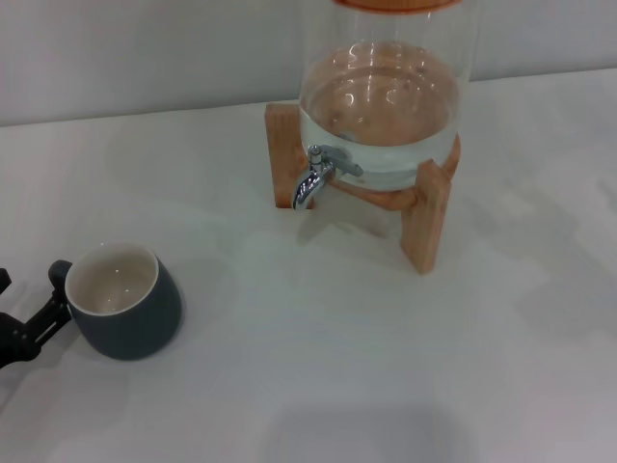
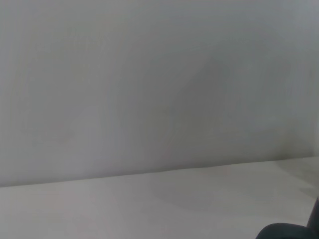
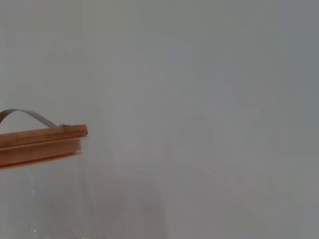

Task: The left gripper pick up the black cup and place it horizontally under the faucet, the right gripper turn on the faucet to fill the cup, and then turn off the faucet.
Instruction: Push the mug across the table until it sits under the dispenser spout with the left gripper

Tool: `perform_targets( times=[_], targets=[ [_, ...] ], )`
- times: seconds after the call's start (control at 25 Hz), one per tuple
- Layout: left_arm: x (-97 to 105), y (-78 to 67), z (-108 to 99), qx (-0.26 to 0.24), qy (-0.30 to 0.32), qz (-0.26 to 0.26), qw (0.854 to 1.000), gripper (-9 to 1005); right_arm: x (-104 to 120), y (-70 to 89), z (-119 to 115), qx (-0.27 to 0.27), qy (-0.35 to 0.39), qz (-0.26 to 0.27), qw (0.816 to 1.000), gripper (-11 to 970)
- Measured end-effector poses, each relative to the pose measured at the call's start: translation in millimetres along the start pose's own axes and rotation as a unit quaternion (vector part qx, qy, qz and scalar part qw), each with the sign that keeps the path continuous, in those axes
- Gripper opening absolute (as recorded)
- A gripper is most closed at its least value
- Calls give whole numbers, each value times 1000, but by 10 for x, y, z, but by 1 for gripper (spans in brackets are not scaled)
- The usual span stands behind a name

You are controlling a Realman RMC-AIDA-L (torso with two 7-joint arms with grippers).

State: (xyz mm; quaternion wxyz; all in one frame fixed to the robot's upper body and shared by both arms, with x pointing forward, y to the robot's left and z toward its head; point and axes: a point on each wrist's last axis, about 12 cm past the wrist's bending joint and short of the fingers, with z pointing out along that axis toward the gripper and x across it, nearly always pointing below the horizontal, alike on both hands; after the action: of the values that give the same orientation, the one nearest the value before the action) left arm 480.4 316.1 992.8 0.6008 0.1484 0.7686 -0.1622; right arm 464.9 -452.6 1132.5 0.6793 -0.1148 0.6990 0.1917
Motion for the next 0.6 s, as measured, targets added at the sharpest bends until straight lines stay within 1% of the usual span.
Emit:
perform_targets(
  times=[0.6],
  targets=[
    [-7, 18, -10, -4, -2, -2, 1000, 762, -2, 6, -13, -1, -1, 0, 1000, 602]
  ],
)
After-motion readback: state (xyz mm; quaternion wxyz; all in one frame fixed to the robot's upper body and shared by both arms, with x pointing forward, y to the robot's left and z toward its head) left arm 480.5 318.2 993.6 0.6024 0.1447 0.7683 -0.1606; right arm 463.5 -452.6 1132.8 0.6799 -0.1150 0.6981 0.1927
